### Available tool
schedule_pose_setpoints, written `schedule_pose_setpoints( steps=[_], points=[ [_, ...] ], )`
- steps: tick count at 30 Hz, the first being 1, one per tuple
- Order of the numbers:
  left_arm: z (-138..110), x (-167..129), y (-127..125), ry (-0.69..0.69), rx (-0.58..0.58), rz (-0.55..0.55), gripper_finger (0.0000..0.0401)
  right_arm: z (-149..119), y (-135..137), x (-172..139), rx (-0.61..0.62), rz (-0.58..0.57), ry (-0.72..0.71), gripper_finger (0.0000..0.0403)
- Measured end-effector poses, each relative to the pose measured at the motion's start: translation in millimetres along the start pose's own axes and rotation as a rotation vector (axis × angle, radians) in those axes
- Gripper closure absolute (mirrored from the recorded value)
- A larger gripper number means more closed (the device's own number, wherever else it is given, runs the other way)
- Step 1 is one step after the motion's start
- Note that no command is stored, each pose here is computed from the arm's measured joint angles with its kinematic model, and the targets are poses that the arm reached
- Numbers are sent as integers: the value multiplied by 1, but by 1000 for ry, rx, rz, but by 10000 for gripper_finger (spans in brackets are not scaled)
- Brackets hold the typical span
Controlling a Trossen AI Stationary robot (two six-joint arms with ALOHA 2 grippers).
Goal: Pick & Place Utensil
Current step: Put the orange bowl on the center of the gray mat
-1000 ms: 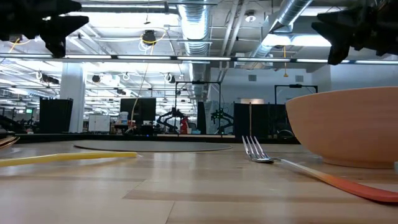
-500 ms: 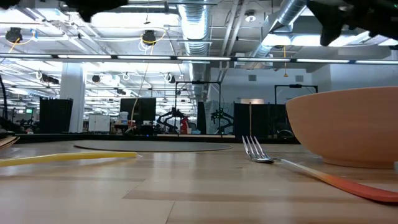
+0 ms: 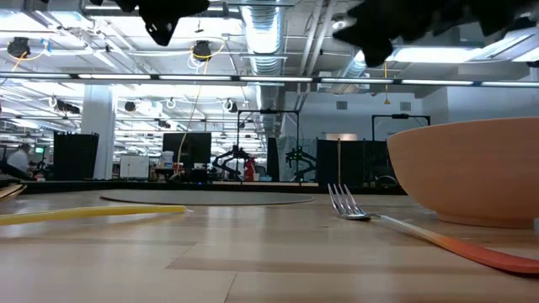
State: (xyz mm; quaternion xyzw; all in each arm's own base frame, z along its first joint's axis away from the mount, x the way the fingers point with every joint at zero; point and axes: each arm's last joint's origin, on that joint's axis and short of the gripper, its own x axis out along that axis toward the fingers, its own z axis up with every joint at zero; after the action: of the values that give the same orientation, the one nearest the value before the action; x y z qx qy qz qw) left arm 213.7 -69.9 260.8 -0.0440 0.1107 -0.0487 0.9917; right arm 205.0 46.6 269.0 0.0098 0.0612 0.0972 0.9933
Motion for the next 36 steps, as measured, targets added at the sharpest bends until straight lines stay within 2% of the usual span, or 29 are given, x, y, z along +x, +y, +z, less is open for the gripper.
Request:
schedule_pose_setpoints(
  steps=[4, 12, 19, 25, 29, 36],
  points=[
    [-3, -5, 2, 48, -49, 3, 256, 1, 6, 18, -4, 27, 57, 207],
    [-9, -7, 1, 109, -47, 6, 256, 19, 10, 35, 5, 27, 187, 215],
    [-17, -8, 3, 183, -29, 21, 256, 26, 4, 20, 284, -91, 519, 216],
    [-19, -9, 3, 206, -22, 26, 256, 8, -1, 12, 358, -184, 724, 218],
    [-19, -9, 3, 206, -20, 28, 256, 0, -4, 11, 394, -258, 799, 218],
    [-19, -9, 3, 206, -19, 28, 256, -21, -4, 20, 420, -314, 954, 218]
  ],
)
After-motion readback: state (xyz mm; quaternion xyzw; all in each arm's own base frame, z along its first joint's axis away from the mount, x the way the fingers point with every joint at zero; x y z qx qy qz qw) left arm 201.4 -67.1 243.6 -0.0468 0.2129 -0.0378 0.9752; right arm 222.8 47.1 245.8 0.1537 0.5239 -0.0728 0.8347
